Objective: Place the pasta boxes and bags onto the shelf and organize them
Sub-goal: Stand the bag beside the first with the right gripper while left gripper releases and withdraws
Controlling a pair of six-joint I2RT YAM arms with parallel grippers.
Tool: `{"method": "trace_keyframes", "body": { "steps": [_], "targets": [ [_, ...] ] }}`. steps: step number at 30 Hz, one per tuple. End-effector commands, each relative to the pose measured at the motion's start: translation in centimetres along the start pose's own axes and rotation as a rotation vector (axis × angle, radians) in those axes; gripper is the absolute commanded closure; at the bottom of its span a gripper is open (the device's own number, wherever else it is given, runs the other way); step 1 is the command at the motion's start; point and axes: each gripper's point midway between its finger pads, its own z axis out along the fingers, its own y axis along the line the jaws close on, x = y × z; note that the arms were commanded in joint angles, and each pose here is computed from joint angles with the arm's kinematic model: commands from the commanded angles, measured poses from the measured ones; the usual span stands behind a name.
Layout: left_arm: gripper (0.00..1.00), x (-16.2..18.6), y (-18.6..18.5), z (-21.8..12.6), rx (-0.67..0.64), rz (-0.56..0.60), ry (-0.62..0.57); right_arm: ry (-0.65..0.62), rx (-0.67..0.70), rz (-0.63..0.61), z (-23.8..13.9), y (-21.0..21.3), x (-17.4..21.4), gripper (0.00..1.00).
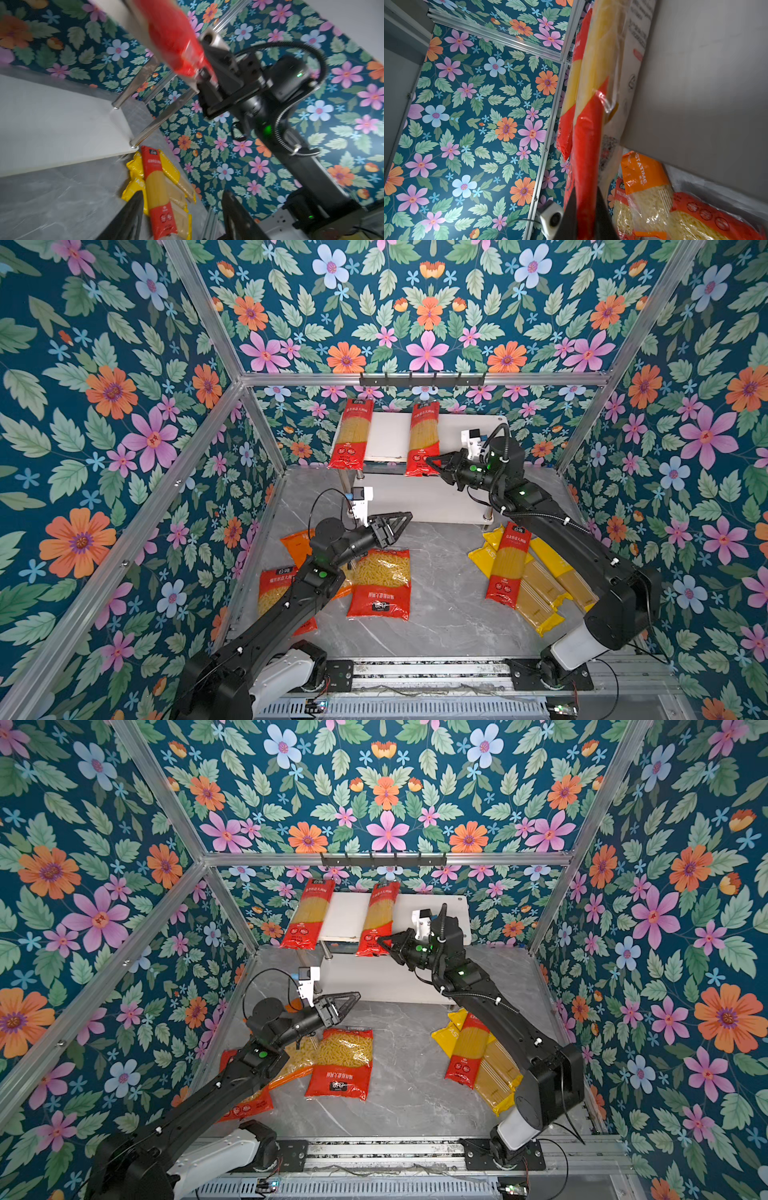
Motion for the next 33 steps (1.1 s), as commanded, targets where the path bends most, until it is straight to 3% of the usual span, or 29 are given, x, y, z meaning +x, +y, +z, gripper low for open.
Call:
{"method": "trace_keyframes", "body": {
  "steps": [1, 17, 28, 33],
  "targets": [
    [0.38, 1.4, 2.5, -0.7, -0.086, 0.061, 0.002, -0.018, -0.033, -0.021, 2.4, 1.1, 0.0, 1.00],
    [0.39, 2.5, 3.0, -0.5, -0.072, 0.073, 0.040, 0.031, -0.024, 0.031, 8.3, 0.2, 1.5, 1.00],
    [0.39, 2.4, 2.9, -0.2, -0.065, 0.077, 0.043, 0.052, -0.040, 0.046, 8.8, 0.5, 2.2, 1.00],
    [0.39, 2.3, 2.8, 0.1, -0.059, 0.074, 0.044, 0.068, -0.054, 0.049, 8.5, 1.1, 2.4, 0.94]
  ]
}}
